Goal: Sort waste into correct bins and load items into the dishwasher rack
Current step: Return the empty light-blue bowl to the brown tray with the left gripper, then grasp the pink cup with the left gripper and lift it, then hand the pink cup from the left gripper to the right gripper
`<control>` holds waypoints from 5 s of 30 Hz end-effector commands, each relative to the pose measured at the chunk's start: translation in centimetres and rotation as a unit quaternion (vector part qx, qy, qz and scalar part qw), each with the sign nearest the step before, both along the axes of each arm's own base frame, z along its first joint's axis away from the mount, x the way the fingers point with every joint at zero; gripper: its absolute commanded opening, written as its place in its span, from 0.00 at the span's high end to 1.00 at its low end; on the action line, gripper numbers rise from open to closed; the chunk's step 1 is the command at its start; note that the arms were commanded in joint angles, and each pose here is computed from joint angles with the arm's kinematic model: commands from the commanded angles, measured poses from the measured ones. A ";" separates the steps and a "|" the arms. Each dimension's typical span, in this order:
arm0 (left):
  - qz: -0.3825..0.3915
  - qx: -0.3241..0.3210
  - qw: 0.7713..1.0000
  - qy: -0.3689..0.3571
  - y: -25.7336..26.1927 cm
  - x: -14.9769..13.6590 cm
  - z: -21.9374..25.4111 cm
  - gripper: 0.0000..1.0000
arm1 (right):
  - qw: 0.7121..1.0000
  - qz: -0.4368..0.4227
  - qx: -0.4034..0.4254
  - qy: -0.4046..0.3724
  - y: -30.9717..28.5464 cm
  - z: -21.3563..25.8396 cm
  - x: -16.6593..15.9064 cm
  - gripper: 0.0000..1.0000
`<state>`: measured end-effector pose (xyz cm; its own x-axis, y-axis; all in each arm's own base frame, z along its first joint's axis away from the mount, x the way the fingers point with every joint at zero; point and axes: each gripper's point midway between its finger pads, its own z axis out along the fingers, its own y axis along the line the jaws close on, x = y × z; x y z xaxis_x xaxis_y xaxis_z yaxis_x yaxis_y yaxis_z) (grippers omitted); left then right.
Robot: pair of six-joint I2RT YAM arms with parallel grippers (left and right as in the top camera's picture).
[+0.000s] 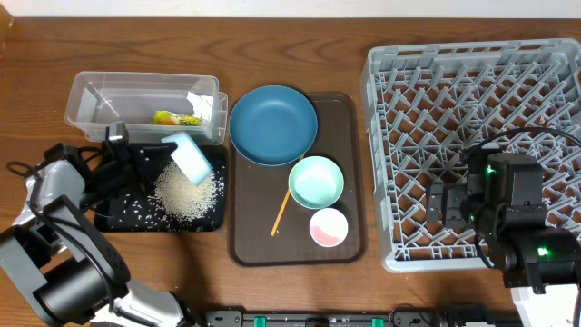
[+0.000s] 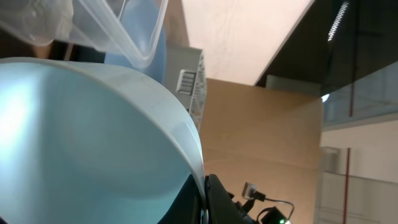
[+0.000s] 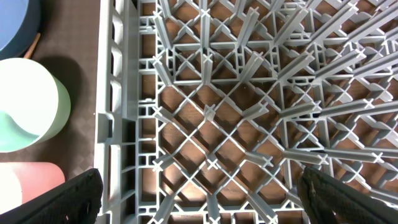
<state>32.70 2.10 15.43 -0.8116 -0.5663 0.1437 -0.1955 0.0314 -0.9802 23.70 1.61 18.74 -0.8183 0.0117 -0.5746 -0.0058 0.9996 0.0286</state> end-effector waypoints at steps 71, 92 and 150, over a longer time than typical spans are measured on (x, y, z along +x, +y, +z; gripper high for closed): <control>-0.491 0.539 0.680 -0.075 -26.2 -14.1 -8.0 0.51 | 1.000 -0.005 0.006 -0.008 0.1 0.7 0.2 0.01; -0.366 0.474 0.797 -0.074 -24.0 -8.3 -2.2 0.94 | 0.999 -0.050 -0.016 -0.012 -1.5 0.7 0.5 0.01; -0.381 0.029 0.907 -0.176 -27.1 -4.2 8.5 0.94 | 0.741 0.522 0.399 -0.139 20.1 8.1 2.8 0.25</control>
